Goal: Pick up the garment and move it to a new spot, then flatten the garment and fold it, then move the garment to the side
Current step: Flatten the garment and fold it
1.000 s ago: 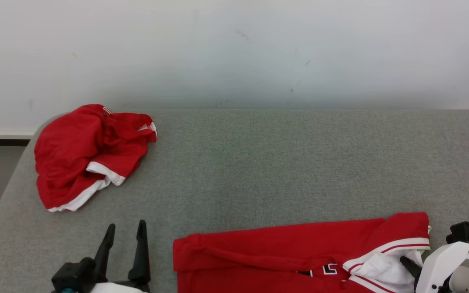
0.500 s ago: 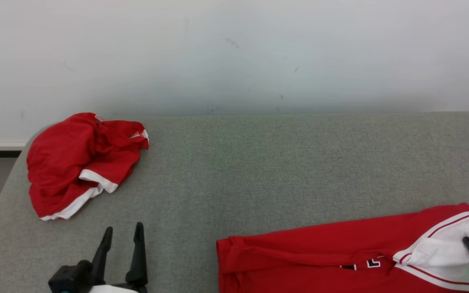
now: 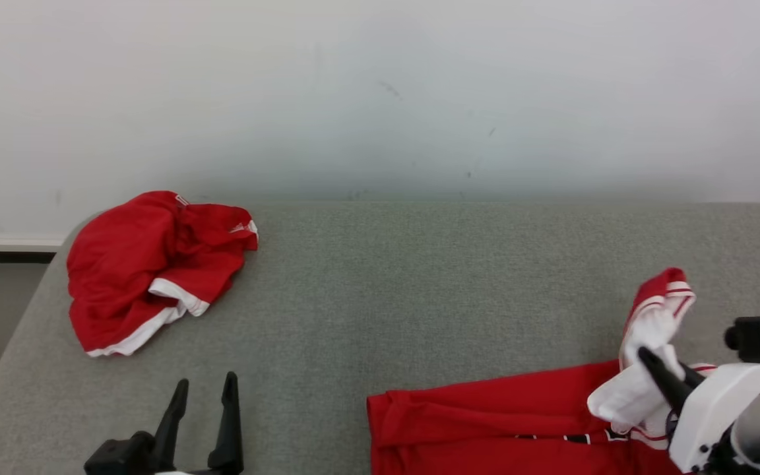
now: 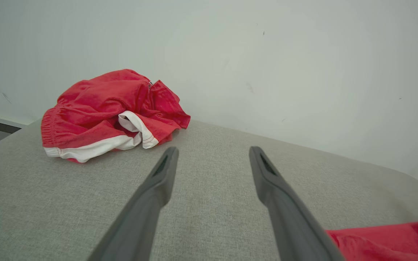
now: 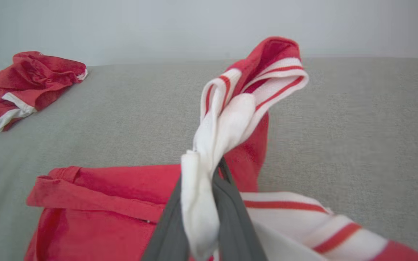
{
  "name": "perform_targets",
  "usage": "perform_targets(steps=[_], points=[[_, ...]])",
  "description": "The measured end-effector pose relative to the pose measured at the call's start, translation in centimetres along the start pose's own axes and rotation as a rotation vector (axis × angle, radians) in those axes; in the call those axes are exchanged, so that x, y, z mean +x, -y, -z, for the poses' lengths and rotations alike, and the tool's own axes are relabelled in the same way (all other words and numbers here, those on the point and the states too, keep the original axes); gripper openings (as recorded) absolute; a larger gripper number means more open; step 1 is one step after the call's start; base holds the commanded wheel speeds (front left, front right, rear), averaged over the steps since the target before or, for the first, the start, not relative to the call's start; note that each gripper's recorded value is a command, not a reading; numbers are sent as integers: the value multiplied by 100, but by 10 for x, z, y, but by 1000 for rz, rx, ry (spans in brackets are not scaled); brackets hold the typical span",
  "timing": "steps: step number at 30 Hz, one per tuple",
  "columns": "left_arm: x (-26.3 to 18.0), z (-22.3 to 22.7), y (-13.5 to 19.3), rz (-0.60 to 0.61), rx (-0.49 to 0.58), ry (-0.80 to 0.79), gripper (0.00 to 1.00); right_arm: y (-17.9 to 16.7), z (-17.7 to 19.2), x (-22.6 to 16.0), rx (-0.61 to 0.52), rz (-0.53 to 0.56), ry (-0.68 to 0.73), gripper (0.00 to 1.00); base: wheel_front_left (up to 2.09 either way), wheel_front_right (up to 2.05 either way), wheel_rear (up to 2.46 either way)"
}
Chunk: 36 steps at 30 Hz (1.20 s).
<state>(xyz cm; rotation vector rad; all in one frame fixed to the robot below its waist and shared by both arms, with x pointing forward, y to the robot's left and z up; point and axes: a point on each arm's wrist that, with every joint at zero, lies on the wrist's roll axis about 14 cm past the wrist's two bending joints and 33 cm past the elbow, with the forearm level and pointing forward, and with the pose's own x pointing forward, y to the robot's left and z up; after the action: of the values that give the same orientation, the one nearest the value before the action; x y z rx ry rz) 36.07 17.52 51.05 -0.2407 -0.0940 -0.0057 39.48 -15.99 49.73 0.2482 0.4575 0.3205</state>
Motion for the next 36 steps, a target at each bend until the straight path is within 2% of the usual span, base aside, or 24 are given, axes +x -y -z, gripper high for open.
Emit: perform_targets(steps=[3, 6, 12, 24, 25, 26, 32, 36], points=[[-4, 0, -5, -15, 1, 1, 100, -43, 4, 4, -38, -99, -19, 0, 0, 0, 0], [-9, -2, -14, -43, 4, 3, 100, -86, 13, 11, -23, -203, -51, 0, 0, 0, 0], [-20, -6, -33, -104, 9, 14, 100, -140, 39, 29, 12, -338, -146, 0, 0, 0, 0], [-41, -8, -63, -212, 14, 13, 100, -204, 97, 52, 18, -500, -361, 0, 0, 0, 0], [-41, -8, -64, -217, 14, 13, 100, -205, 102, 52, 22, -502, -379, 41, 0, 0, 0], [-42, -8, -65, -218, 14, 13, 100, -206, 107, 52, 24, -502, -391, 100, 0, 0, 0], [-34, -8, -60, -202, 14, 12, 100, -217, 97, 51, 77, -540, -344, 100, 0, 0, 0], [-25, -5, -52, -173, 4, 6, 100, -223, 68, 46, 148, -577, -238, 100, 0, 0, 0]])
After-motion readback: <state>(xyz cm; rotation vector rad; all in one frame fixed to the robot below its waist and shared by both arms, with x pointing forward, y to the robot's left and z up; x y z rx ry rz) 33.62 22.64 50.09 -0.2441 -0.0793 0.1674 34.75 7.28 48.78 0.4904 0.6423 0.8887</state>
